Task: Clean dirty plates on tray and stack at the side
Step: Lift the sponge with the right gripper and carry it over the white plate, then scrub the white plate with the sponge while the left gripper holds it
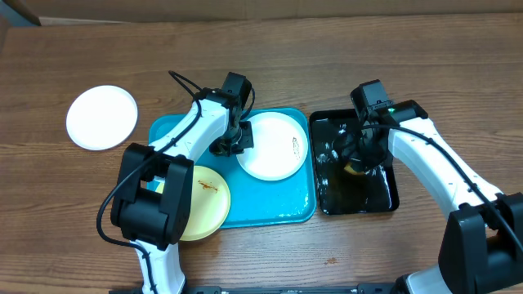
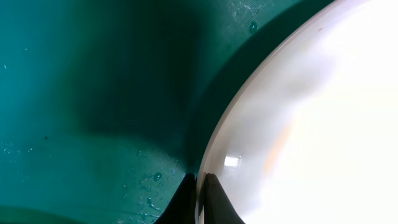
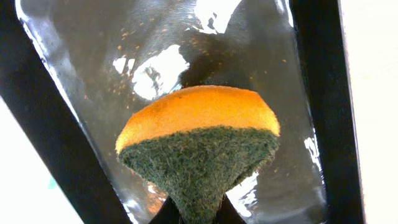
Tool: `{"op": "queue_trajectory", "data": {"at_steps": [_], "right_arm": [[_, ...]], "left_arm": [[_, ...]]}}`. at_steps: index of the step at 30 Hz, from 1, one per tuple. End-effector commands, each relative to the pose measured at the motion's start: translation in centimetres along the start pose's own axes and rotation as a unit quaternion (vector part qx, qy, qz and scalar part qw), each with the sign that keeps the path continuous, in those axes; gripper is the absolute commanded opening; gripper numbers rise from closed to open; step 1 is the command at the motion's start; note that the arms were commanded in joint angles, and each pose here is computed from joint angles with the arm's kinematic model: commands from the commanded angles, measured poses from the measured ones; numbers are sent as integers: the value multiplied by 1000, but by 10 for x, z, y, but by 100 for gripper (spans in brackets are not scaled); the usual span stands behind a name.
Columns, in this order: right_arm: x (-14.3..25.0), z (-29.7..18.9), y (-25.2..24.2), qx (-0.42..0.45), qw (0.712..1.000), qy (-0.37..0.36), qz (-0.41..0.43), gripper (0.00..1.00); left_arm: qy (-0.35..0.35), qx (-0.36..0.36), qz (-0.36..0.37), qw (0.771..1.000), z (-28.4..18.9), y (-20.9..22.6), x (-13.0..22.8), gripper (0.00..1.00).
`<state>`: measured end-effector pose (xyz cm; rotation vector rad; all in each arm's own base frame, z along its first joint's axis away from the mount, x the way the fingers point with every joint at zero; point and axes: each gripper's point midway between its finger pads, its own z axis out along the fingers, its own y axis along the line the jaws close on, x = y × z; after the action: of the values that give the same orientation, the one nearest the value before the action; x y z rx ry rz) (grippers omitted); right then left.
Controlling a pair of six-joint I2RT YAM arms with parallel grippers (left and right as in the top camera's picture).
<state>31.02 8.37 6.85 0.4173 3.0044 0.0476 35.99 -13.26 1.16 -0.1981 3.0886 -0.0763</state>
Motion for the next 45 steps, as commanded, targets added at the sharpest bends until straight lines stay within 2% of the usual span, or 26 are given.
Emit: {"op": "queue_trajectory", "data": {"at_steps": [1,7,13,16,19,22,27,34,37,45], "right_arm": [[-6,-8,0,1,999,-20,45,4],[-5,-8,2,-4,999,-16,45,4],[6,-9,21,-60,998,15,12,4],[7,-15,50,-140,989,24,-42,4],[13,-32,92,-258,959,31,-109,4],[10,-40,114,-292,947,9,-136,4],[11,-41,146,-281,941,-45,-182,3],[0,-20,156,-151,965,-145,-156,4],[0,-4,160,-115,968,-164,-151,4],[-10,25,166,-81,966,-190,-152,4]], "left_arm": [[-2,-8,1,1000,-2,2,2,4],[-2,-8,1,1000,-2,2,2,4],[-1,-7,1,1000,-2,2,3,4],[-1,-5,2,1000,-2,1,3,4],[-2,-4,2,1000,-2,0,2,4],[-2,-4,2,1000,-2,0,2,4],[-2,-4,2,1000,-2,0,2,4],[-2,-4,2,1000,-2,1,2,4],[-2,-4,2,1000,-2,1,2,4],[-1,-4,2,1000,-2,1,3,4]]}}
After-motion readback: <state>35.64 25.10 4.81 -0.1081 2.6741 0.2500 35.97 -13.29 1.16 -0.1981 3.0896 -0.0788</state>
